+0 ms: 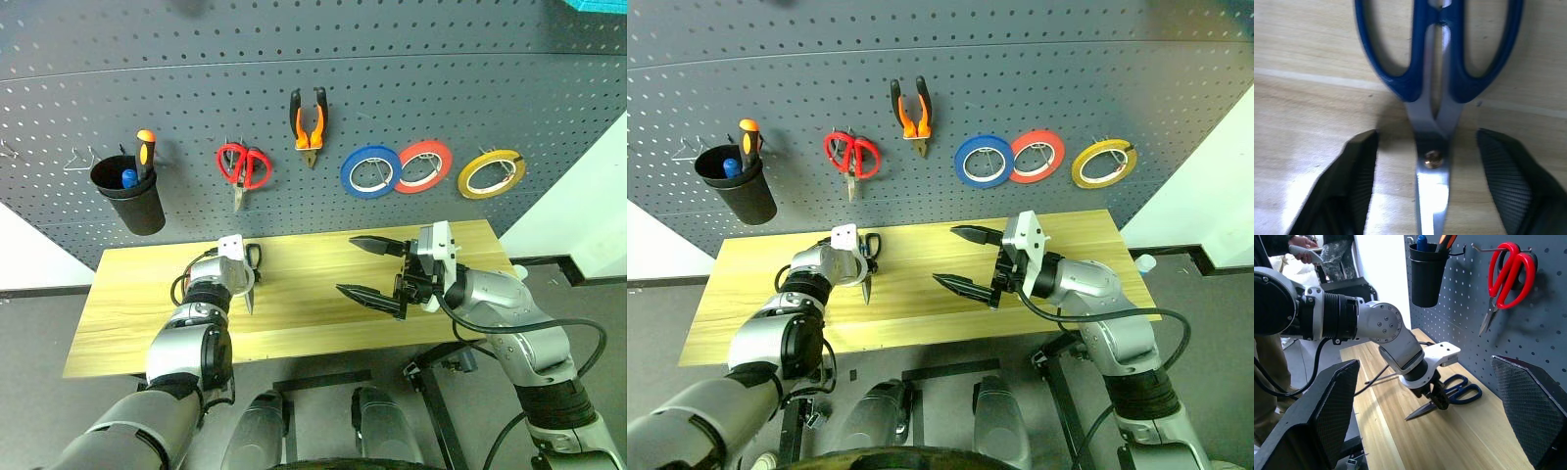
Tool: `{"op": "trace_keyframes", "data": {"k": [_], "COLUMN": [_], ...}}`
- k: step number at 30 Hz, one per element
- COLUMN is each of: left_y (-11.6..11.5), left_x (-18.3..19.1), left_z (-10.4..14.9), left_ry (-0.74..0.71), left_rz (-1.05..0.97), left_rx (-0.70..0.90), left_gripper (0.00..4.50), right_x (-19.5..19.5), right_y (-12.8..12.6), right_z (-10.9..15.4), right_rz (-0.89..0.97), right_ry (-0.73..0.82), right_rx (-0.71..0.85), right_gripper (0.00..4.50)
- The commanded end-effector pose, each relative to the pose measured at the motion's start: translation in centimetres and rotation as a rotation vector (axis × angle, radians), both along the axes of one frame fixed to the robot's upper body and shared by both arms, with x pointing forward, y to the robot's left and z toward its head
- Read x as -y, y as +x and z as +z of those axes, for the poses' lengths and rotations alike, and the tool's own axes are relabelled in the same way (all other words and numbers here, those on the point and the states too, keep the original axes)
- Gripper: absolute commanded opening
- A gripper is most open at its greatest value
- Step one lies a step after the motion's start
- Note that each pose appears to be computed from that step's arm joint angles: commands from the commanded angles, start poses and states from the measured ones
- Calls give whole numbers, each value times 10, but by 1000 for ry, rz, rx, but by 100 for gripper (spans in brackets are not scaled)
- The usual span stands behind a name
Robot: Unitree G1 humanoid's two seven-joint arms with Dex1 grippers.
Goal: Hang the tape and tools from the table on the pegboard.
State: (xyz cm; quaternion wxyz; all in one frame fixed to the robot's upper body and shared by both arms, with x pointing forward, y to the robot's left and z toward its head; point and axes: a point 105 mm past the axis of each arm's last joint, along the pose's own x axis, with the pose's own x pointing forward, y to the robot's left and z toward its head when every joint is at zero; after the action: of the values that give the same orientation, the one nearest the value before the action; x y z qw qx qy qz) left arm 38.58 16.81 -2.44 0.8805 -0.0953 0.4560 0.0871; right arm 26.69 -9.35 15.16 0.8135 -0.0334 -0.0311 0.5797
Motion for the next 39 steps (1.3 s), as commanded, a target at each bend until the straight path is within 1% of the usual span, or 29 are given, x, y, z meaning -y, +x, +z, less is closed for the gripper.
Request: {"op": "trace_keyframes", "data": {"k": [1, 2, 3, 4, 5, 8, 20, 24, 27, 29, 34, 39], "left_y": [9, 9, 9, 9, 9, 8, 4, -8, -35, -47, -61, -64], "left_x": [-4, -4, -5, -6, -6, -7, -15, -21, -27, -30, -36, -34], "left_z": [10, 10, 9, 9, 8, 7, 9, 11, 8, 8, 8, 15], "left_ry": [-10, -13, -12, -9, -10, -14, -19, -33, -42, -36, -56, -99], "left_rz": [16, 19, 20, 22, 25, 33, 11, -12, -35, -41, -34, -40], "left_rx": [47, 47, 46, 44, 45, 42, 31, 30, 19, 17, 45, 86], "left_gripper": [181, 156, 117, 89, 73, 49, 49, 49, 49, 49, 49, 49], "right_x": [0, 0, 0, 0, 0, 1, 0, 0, 0, -1, -6, -6], "right_y": [-3, -3, -3, -3, -3, -3, -3, -3, -3, -3, -2, 0], "right_z": [9, 9, 9, 9, 9, 9, 7, 6, 6, 6, 4, 5], "right_rz": [7, 7, 7, 6, 6, 4, 9, 7, 9, 12, 33, 39], "right_ry": [-2, -3, -3, -3, -4, -6, -12, -12, -10, -7, -3, -4], "right_rx": [48, 47, 47, 47, 47, 48, 47, 48, 46, 44, 40, 42], "right_gripper": [450, 450, 450, 450, 450, 450, 450, 450, 450, 450, 450, 450]}}
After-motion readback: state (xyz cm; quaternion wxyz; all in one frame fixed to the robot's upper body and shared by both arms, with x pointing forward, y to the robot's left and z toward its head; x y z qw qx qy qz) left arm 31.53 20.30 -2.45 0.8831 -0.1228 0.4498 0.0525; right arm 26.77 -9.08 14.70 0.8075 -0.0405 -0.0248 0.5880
